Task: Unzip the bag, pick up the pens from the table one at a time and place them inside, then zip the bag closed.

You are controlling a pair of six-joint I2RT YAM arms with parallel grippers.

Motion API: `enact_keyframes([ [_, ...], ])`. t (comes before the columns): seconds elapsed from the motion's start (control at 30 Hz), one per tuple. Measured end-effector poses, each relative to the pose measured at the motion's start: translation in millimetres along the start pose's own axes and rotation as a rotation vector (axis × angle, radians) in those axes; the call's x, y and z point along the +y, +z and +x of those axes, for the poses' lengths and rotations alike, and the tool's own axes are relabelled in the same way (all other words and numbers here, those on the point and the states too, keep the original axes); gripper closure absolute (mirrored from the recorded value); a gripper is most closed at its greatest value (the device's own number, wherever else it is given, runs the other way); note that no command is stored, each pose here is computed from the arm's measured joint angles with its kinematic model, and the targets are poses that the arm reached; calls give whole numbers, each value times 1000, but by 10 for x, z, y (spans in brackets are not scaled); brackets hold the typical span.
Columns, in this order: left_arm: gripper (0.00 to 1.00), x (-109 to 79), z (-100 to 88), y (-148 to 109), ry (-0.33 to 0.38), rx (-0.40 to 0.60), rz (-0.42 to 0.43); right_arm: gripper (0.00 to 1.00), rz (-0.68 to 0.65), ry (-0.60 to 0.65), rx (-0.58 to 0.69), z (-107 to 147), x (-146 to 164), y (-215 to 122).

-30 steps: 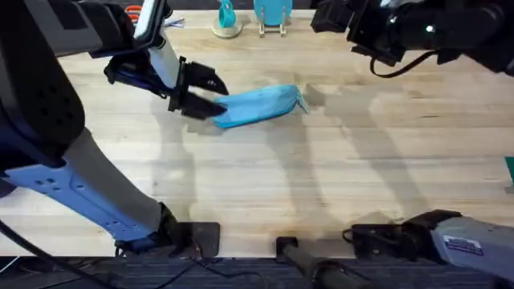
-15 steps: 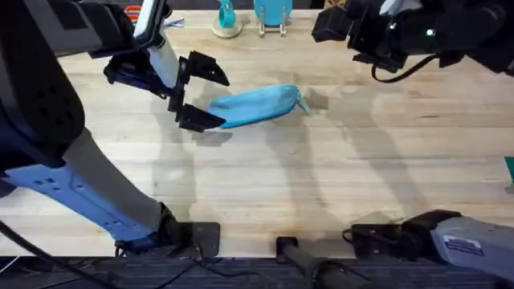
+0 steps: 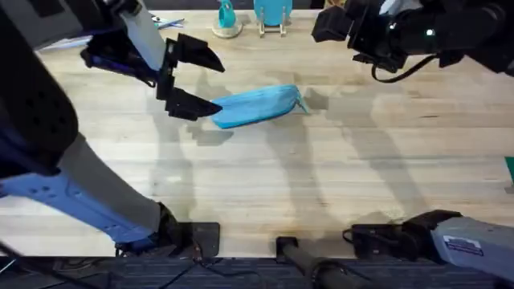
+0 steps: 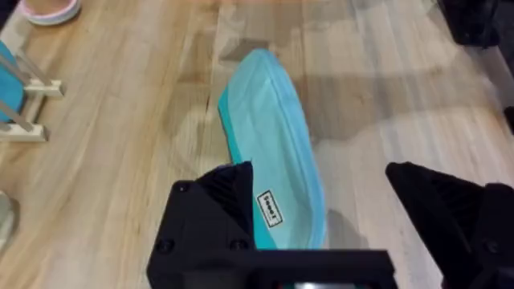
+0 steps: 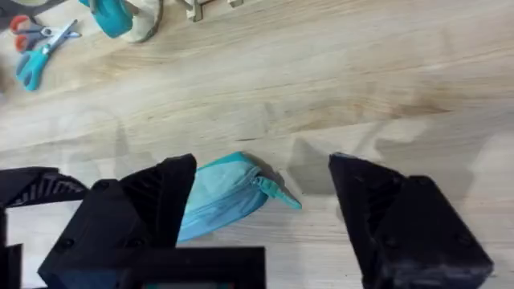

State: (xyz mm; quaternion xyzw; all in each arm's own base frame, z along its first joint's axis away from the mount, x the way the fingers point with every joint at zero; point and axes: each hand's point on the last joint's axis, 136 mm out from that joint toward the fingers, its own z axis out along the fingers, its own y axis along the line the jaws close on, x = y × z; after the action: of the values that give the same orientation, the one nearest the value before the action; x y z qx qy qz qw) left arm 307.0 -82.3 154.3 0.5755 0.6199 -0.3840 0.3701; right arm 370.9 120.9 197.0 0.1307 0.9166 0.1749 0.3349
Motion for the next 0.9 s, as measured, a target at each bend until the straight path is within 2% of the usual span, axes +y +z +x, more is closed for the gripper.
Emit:
enact_keyframes([
  [0.2, 4, -53, -271, -140, 64, 26, -66, 4, -17, -1, -25, -61, 41, -1],
  [0.27, 4, -51, -359, -183, 66, 36, -96, 4, -27, -1, -40, -98, 66, -3],
  [0.4, 4, -94, -483, -261, 13, 71, -138, 4, -42, -2, -67, -164, 105, -8],
  [0.53, 4, -205, -530, -349, -56, 155, -178, 4, -40, -18, -65, -154, 106, -7],
  [0.57, 4, -279, -550, -426, -97, 224, -222, 4, -45, -71, -59, -123, 141, -17],
  [0.63, 4, -318, -557, -493, -140, 273, -268, 5, -58, -128, -61, -95, 203, -59],
  [0.73, 4, -353, -542, -610, -240, 344, -358, 5, -89, -230, -81, -73, 324, -205],
  [0.9, 4, -427, -440, -800, -478, 439, -512, 5, -114, -360, -103, -20, 391, -492],
])
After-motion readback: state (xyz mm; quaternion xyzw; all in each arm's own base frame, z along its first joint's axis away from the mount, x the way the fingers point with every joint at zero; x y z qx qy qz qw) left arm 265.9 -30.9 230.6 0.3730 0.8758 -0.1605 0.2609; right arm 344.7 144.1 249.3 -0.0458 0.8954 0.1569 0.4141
